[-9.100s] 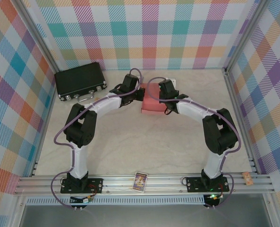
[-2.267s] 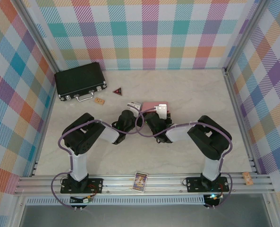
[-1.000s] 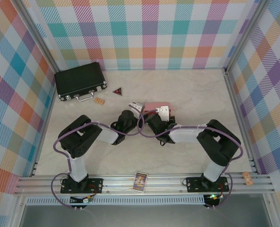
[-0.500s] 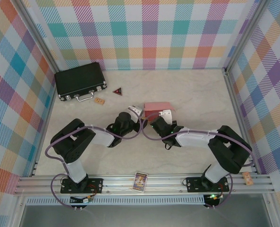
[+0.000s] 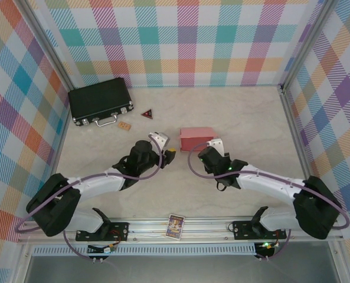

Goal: Fold the paper box

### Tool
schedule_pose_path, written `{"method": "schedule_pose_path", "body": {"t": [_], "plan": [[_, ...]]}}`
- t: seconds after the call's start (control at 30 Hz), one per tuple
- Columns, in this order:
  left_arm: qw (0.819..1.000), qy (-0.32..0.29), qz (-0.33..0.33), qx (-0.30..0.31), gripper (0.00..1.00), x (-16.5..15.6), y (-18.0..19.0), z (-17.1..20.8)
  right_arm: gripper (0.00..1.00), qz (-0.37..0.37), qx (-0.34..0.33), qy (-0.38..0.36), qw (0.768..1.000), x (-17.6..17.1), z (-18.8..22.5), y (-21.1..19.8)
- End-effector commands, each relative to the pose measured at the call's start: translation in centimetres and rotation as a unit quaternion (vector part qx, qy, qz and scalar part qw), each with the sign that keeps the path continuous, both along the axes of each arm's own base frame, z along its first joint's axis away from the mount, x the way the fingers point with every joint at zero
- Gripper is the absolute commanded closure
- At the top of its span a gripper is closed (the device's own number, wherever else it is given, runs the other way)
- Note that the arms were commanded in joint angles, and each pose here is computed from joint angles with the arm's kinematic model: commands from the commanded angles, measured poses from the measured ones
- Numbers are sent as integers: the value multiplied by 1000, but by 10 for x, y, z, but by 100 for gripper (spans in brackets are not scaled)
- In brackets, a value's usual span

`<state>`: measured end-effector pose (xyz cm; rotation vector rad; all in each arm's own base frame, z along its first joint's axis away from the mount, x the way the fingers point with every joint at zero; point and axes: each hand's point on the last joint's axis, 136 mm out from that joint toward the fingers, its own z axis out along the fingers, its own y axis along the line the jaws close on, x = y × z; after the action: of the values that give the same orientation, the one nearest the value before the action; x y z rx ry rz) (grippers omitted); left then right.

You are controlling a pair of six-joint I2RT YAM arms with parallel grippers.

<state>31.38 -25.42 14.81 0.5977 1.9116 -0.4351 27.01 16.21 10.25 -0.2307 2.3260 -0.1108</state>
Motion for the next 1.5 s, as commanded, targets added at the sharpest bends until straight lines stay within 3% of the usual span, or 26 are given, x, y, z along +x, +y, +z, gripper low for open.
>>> {"method": "schedule_pose_path", "body": {"t": [0.0,0.17,0.3,0.57,0.8,1.0,1.47], "plan": [[996,10,87,26,45,15,24,17,43,-10,-5,-1,1000,-3,20,-17],[988,16,148,32,44,35,37,43,43,-36,10,-34,999,5,57,-42],[986,14,165,-1,44,51,35,64,43,-42,43,-41,997,20,80,-54],[982,92,160,-29,43,92,10,71,42,10,150,-16,988,76,110,-46],[973,184,133,-29,45,116,-23,42,42,56,215,41,974,122,94,-17],[960,248,128,-27,46,120,-37,8,43,55,229,80,969,139,65,-5],[928,352,115,-24,61,98,-46,-69,54,22,233,185,955,118,-22,-3]]}}
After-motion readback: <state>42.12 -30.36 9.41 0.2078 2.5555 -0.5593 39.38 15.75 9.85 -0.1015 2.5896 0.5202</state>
